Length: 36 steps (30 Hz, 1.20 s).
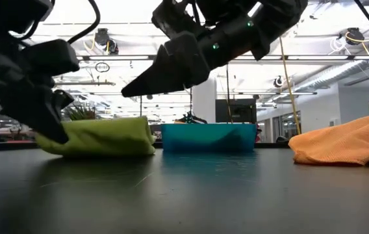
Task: Fold microfiber towels
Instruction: Stack the green microfiber cloth on top of the orange microfiber cloth into the blue bin
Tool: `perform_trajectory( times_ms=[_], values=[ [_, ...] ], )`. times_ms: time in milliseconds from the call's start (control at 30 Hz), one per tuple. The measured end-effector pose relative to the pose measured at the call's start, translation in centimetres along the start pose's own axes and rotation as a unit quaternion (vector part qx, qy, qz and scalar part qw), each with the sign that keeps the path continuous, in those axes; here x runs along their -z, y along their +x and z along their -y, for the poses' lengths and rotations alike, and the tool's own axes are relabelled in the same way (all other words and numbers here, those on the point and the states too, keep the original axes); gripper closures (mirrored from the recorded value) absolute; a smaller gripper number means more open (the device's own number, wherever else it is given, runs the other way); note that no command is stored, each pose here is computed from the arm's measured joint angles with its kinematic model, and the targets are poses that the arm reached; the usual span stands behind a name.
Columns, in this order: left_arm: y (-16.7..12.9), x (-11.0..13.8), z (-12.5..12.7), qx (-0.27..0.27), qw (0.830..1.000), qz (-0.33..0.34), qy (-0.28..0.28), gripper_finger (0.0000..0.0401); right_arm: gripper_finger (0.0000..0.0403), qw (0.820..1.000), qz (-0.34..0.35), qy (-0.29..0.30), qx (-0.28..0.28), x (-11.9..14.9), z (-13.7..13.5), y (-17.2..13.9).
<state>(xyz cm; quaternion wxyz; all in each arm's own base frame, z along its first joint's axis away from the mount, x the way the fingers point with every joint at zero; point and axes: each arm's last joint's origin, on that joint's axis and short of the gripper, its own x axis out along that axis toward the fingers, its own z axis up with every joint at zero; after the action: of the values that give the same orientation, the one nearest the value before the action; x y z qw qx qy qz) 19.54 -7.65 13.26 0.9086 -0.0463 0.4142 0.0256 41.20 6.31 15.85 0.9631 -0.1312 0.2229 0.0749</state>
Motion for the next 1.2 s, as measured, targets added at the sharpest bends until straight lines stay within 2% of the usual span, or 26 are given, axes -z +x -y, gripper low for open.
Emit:
perform_trajectory(
  times_ms=[133,233,400,567,667,867,1067,1200],
  values=[
    [-0.6,-0.6,-0.4,0.007,1.000,0.018,-0.019,0.0394,0.0166,1.000,-0.012,0.004,0.002,0.2,-1.1,0.1],
    [-0.9,-0.9,-0.7,0.012,0.999,0.026,-0.027,0.0387,0.0161,0.999,-0.023,0.001,0.028,0.2,-1.7,0.1],
    [-0.9,-1.3,-0.9,0.030,0.999,0.029,-0.036,0.0395,0.0165,0.998,-0.039,-0.002,0.045,0.5,-2.1,0.1],
    [-0.9,-1.3,-1.0,0.031,0.998,0.030,-0.036,0.0384,0.0173,0.996,-0.064,-0.005,0.068,1.4,-2.1,0.5],
    [-0.9,-1.3,-0.9,0.035,0.998,0.028,-0.034,0.0392,0.0183,0.994,-0.079,0.025,0.070,1.9,-1.9,0.6],
    [-0.9,-1.3,-0.9,0.039,0.998,0.025,-0.032,0.0386,0.0232,0.993,-0.088,0.032,0.073,2.1,-1.6,0.6],
    [-0.9,-1.2,-0.9,0.040,0.998,0.020,-0.032,0.0395,0.0307,0.994,-0.087,0.017,0.071,2.1,-1.6,0.6],
    [-0.9,-1.2,-0.9,0.047,0.998,0.017,-0.032,0.0385,0.0362,0.994,-0.086,0.009,0.070,2.0,-1.7,0.6]
  ],
)
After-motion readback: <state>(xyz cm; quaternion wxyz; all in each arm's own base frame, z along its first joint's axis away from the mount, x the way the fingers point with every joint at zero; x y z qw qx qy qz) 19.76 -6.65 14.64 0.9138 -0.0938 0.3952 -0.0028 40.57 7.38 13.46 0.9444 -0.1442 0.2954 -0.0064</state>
